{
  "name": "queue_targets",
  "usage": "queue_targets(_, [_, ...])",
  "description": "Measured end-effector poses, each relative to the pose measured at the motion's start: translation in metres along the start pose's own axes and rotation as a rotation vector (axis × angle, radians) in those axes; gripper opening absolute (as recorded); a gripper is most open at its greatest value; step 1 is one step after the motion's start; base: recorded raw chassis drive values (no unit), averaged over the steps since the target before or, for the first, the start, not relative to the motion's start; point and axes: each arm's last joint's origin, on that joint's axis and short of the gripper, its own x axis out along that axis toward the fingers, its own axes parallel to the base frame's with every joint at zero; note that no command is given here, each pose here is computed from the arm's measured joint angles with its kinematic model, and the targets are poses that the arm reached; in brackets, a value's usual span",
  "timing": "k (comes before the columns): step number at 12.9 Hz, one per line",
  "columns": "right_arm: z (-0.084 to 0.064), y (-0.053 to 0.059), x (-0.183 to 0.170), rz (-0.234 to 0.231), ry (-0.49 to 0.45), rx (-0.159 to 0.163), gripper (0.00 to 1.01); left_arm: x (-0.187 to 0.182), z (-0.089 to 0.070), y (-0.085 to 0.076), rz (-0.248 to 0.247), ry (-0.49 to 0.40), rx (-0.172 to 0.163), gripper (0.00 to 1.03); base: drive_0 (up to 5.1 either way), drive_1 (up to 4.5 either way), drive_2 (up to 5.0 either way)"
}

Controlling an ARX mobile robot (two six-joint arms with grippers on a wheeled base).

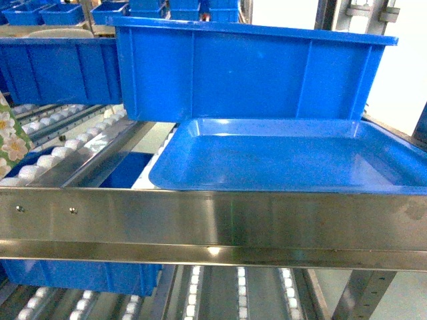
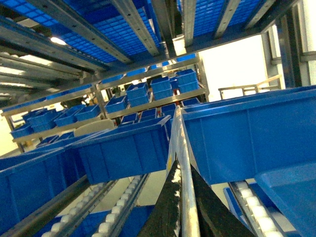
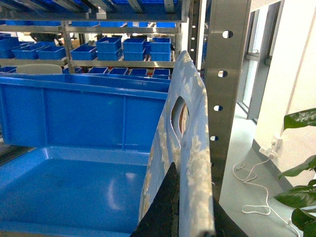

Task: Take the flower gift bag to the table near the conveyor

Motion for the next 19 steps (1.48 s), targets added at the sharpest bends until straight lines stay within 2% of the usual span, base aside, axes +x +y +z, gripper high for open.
queue_targets(2, [-0.0002,-0.0002,0.0,-0.005,0.002,0.0,0.02,-0.0023,0.0003,-0.0011,-0.011,-0.007,0.033,0.02,-2.4,1.25,1.3])
queue_targets(19, [0.0002,0.0,0.0,-0.003,-0.002,-0.006,0.02,-0.0023,0.0006,-0.0005,-0.003,-0.007,0.032,0.02,-4.7,1.06,3.7])
